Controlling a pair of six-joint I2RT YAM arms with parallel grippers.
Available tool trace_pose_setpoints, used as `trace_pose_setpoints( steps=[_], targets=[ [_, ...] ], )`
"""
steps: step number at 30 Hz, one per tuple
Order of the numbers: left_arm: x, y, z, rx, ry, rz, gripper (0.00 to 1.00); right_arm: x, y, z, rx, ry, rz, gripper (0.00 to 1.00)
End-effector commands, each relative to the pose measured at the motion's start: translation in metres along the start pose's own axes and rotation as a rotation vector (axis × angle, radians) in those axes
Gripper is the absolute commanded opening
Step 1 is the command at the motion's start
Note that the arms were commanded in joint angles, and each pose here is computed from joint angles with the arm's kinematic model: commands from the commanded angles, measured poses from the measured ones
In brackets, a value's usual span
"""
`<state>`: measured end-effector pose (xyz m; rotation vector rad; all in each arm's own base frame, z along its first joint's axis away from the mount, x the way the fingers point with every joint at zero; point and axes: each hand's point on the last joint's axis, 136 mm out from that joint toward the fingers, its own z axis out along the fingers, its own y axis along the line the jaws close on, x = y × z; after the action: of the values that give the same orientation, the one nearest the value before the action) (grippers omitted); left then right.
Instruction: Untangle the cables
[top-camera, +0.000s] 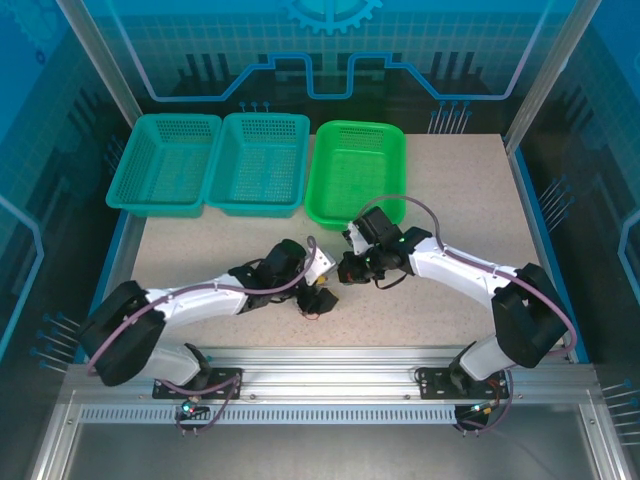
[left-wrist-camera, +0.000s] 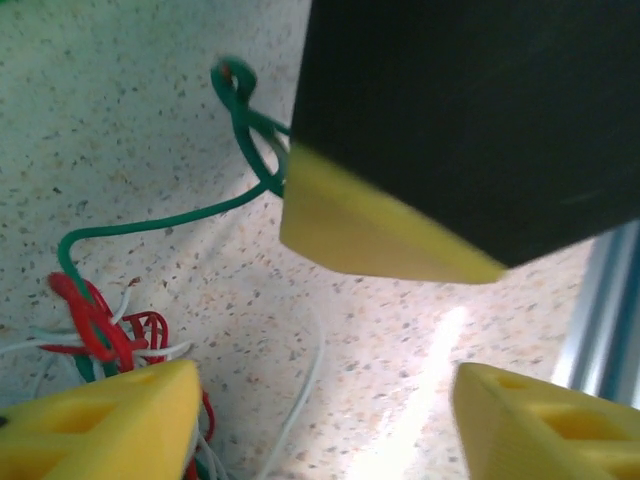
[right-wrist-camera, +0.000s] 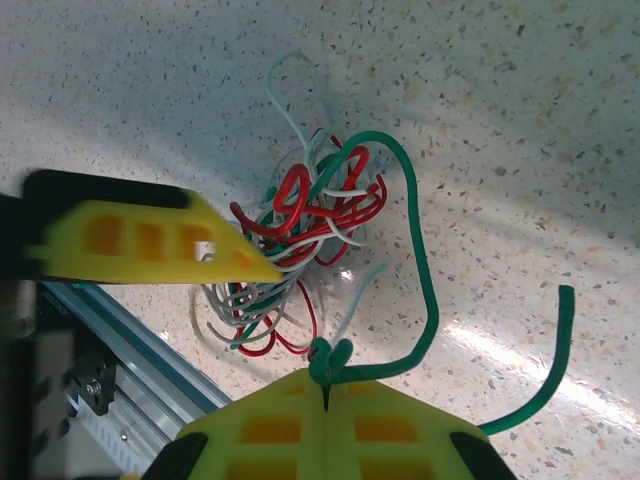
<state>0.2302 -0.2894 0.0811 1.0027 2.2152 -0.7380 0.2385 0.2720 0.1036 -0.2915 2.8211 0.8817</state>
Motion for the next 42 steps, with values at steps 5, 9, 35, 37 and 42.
trace_pose_setpoints(
  steps=[5, 9, 35, 37, 42],
  targets=[
    [-0.029, 0.010, -0.004, -0.070, -0.120, -0.009, 0.00, -0.002, -0.026, -0.011, 0.101, -0.016, 0.072, 0.00],
    [-0.056, 0.006, -0.047, -0.097, -0.290, -0.068, 0.00, 0.002, -0.092, -0.023, 0.262, -0.079, 0.229, 0.01],
    [0.008, -0.002, -0.009, -0.286, 0.084, -1.419, 0.21, 0.040, -0.069, -0.021, 0.159, -0.146, 0.320, 0.03],
    [0.010, -0.011, -0.004, -0.276, 0.084, -1.453, 0.27, 0.044, -0.061, -0.017, 0.125, -0.159, 0.324, 0.03],
    [0.019, -0.003, 0.003, -0.294, -0.055, -1.470, 0.54, 0.051, -0.051, -0.012, 0.107, -0.143, 0.315, 0.02]
  ],
)
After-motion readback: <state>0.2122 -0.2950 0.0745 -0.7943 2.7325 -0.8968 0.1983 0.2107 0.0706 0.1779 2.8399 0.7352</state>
